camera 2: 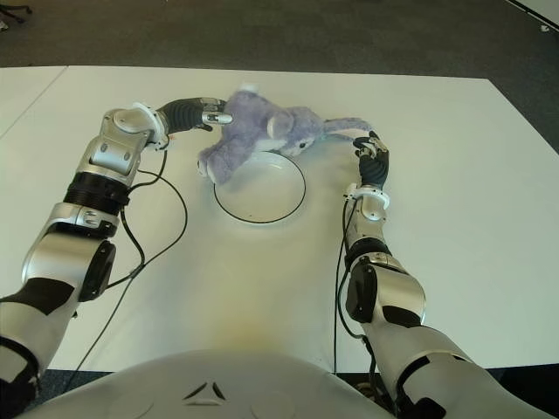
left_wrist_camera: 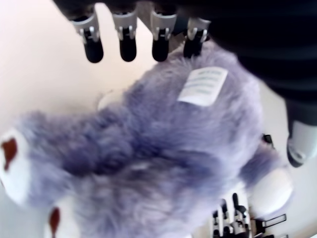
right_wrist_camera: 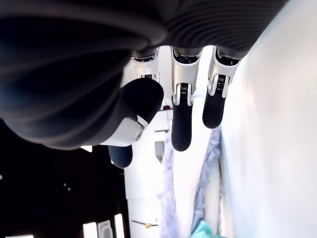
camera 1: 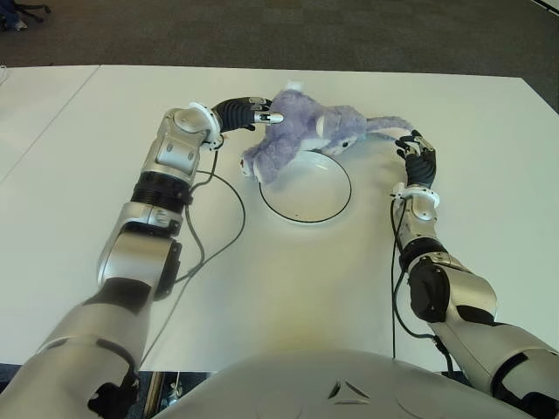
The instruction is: Put the doll into the plate.
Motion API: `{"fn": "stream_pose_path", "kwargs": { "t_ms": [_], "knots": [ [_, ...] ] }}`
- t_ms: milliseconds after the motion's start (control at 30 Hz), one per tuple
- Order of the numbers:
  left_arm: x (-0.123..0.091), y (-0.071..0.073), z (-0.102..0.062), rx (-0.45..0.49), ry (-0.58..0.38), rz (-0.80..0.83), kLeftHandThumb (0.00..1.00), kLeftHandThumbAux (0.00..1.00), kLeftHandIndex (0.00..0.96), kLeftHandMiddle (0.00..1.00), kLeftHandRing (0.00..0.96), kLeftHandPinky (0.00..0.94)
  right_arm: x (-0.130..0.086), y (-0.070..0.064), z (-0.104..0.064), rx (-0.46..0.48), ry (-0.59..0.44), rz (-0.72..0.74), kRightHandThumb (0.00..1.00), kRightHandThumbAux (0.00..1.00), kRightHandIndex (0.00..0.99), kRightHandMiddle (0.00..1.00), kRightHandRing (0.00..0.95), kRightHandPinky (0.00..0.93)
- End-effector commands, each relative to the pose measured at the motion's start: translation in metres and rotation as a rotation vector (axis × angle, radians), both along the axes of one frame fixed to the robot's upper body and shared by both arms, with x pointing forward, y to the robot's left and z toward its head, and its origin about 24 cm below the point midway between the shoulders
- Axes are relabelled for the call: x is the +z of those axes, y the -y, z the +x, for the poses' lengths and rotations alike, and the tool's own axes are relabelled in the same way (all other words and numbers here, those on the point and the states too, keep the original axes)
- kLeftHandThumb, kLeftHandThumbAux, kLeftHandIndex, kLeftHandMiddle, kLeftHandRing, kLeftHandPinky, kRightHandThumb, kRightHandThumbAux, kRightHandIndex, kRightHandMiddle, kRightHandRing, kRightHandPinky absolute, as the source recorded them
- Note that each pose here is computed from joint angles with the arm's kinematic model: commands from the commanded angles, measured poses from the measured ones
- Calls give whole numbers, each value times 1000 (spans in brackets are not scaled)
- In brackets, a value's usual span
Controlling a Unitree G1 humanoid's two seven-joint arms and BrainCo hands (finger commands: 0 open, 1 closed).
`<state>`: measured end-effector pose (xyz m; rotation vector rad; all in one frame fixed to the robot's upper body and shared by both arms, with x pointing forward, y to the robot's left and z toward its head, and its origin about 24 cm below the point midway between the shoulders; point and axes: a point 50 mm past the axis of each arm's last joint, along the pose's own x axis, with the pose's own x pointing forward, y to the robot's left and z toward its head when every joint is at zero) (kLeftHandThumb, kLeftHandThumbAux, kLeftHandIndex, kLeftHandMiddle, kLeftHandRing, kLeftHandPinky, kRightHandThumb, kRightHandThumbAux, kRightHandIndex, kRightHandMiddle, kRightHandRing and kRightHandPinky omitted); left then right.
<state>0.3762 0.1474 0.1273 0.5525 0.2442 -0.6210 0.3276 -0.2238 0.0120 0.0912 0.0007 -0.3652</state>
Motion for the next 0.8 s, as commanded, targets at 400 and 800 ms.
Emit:
{"fn": "stream_pose_path", "kwargs": {
  "t_ms": [400, 800],
  "knots": [
    [-24, 2, -11, 83, -82, -84, 0, 509, 0, 0, 0, 0, -101, -28, -82, 1, -437, 132, 1000, 702, 428, 108, 291, 420],
    [-29, 27, -19, 76, -86, -59, 44, 492, 0, 0, 0, 3, -100, -29, -80, 9, -441, 114, 1000, 703, 426, 118, 297, 419]
  ]
}}
